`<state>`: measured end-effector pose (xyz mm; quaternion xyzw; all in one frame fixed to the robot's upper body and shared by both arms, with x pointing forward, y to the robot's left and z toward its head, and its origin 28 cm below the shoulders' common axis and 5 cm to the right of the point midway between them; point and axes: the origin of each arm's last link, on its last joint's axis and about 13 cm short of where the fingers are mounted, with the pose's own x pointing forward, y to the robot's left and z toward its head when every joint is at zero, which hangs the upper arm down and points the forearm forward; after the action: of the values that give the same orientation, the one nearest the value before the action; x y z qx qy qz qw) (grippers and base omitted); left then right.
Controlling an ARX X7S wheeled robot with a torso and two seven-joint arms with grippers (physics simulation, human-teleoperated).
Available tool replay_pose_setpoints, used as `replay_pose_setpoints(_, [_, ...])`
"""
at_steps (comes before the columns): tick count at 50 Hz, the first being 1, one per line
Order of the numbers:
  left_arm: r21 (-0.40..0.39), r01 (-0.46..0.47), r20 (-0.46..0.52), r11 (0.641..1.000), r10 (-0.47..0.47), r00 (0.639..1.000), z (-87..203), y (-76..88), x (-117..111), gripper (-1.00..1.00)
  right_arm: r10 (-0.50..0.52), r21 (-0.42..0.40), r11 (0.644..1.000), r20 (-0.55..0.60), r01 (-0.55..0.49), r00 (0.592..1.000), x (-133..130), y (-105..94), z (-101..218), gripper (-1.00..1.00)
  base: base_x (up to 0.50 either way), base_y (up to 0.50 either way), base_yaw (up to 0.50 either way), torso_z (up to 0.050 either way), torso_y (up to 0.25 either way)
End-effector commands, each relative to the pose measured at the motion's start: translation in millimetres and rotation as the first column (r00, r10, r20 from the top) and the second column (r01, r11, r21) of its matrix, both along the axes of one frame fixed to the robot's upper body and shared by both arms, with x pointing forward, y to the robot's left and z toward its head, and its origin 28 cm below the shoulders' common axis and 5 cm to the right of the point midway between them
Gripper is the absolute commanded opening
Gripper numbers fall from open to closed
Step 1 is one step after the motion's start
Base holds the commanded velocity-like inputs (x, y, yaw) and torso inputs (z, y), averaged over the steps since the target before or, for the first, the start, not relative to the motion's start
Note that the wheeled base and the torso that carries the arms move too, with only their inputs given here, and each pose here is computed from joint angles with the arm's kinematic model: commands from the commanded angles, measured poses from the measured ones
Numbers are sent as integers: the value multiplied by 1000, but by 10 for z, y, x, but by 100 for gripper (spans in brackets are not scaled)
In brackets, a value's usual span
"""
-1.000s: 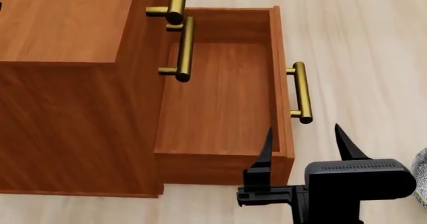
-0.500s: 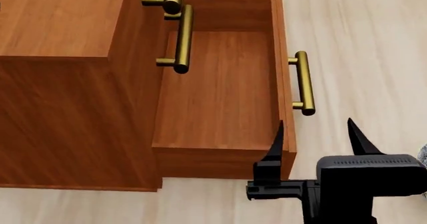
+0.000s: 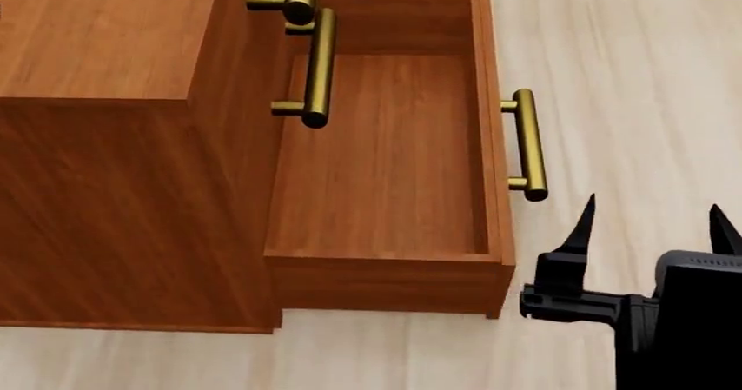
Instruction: Close the bottom drawer of the cabinet and open the top drawer.
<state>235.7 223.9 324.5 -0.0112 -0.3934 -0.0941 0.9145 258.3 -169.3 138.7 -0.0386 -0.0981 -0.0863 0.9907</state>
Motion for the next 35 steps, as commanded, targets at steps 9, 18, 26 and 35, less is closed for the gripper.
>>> replay_pose_setpoints(9, [8,-6,6,1000,6,1000,25,1,-4,100,-114,0,993,-75,115,991,294,-278,-126,100,0,0,0,0,0])
replay_pose_setpoints(18, [11,-10,8,1000,10,1000,37,9,-6,100,-124,-12,992,-116,123,986,424,-307,-236,100,0,0,0,0,0])
replay_pose_setpoints(26, [12,-14,7,1000,14,1000,34,13,7,100,-135,-22,991,-154,133,979,545,-342,-339,100,0,0,0,0,0])
replay_pose_setpoints(35, [14,-16,8,1000,16,1000,42,13,17,100,-119,-29,993,-179,116,977,703,-304,-417,100,0,0,0,0,0])
